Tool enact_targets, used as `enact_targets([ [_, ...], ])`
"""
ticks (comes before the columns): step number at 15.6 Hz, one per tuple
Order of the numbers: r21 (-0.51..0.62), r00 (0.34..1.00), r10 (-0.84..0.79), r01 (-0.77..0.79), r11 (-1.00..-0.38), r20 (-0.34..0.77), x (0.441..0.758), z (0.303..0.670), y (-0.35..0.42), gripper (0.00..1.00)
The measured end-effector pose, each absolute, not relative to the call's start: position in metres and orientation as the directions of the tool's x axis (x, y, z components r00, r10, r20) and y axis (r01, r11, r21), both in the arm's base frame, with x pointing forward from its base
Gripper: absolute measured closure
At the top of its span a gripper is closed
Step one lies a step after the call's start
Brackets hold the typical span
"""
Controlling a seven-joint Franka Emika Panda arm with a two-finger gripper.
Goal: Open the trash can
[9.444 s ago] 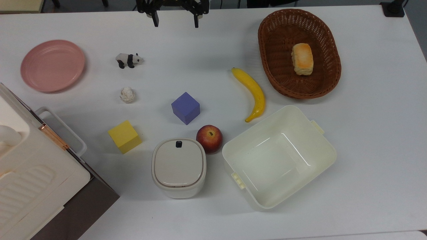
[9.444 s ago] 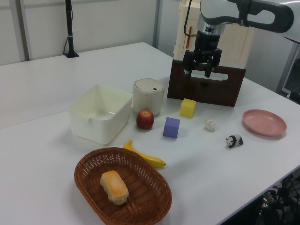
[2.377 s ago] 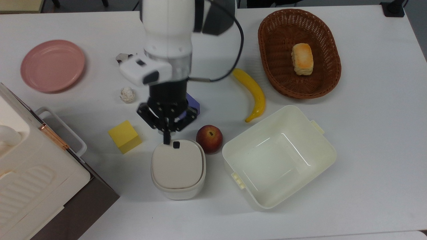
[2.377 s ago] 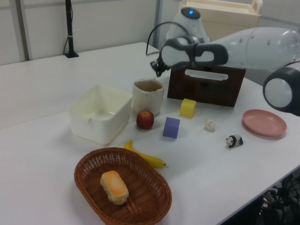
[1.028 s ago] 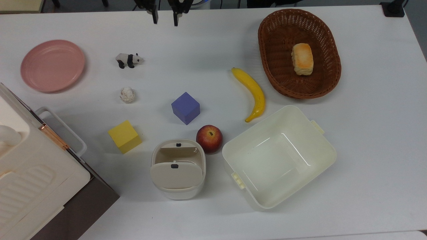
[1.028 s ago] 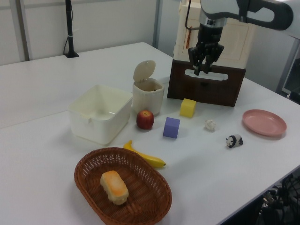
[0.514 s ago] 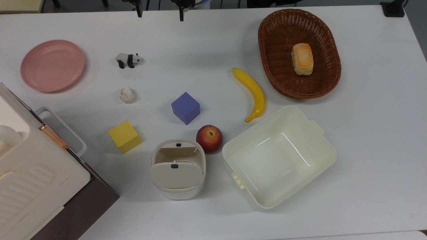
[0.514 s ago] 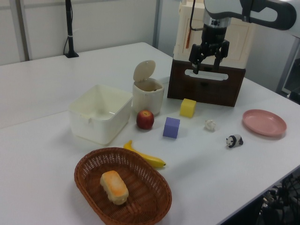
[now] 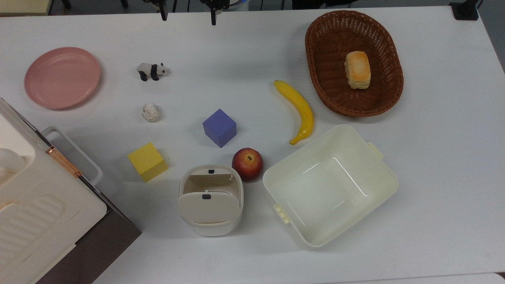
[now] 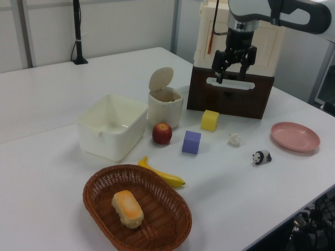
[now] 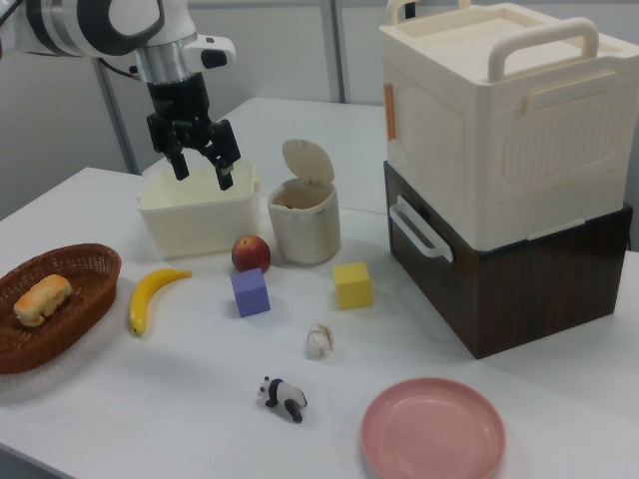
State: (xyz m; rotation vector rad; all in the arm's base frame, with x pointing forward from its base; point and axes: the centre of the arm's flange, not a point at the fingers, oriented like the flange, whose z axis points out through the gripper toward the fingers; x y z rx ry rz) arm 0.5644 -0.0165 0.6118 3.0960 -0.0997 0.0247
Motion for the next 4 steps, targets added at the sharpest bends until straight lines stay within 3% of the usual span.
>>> enact_targets([
  [4, 0.043, 0.998, -0.067, -0.067, -0.997, 0.017, 0.5643, 0.6117, -0.018, 0.0],
])
